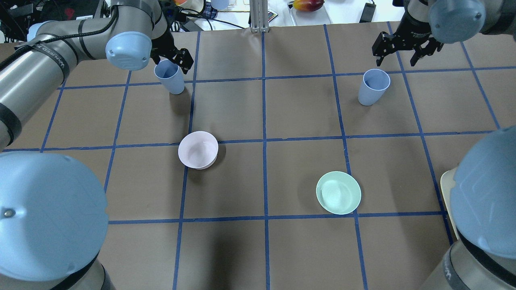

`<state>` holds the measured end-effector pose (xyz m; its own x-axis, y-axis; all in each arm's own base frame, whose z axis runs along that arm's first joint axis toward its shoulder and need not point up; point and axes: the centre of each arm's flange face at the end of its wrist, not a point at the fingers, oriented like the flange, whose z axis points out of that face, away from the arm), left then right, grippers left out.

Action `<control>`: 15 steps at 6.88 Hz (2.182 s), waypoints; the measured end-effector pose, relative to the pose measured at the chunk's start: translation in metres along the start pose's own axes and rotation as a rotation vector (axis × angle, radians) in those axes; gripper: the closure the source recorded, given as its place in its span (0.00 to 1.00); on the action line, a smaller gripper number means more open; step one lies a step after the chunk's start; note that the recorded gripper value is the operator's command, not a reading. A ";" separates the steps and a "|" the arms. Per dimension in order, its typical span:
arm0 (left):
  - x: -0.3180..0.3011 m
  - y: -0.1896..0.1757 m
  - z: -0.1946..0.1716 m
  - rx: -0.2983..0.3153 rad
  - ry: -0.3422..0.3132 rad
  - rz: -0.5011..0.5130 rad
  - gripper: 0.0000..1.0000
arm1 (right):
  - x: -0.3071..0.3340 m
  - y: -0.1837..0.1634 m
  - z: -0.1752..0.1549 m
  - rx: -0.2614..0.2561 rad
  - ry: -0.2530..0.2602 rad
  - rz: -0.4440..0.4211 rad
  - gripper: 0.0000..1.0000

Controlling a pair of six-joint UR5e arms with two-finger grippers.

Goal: Stack blue cups with both arms

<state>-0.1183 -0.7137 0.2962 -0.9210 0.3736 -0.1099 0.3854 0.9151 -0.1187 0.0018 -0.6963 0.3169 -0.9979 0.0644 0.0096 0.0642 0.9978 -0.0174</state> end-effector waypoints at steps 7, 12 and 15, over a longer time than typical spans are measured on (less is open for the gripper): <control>0.018 -0.015 0.017 0.042 -0.018 -0.041 1.00 | 0.001 -0.003 0.067 -0.099 -0.009 0.000 1.00; 0.258 0.017 -0.052 -0.096 0.045 -0.422 1.00 | -0.001 -0.005 0.041 -0.109 -0.023 0.012 1.00; 0.306 0.065 -0.021 -0.214 0.069 -0.684 1.00 | -0.017 0.003 0.000 -0.122 -0.054 0.008 1.00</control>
<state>-0.3762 -0.5364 0.2756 -0.9565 -0.2913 -0.0170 -0.2918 0.9547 0.0585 0.0192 -0.6947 0.3165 -0.9963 0.0743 -0.0437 0.0694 0.9921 0.1044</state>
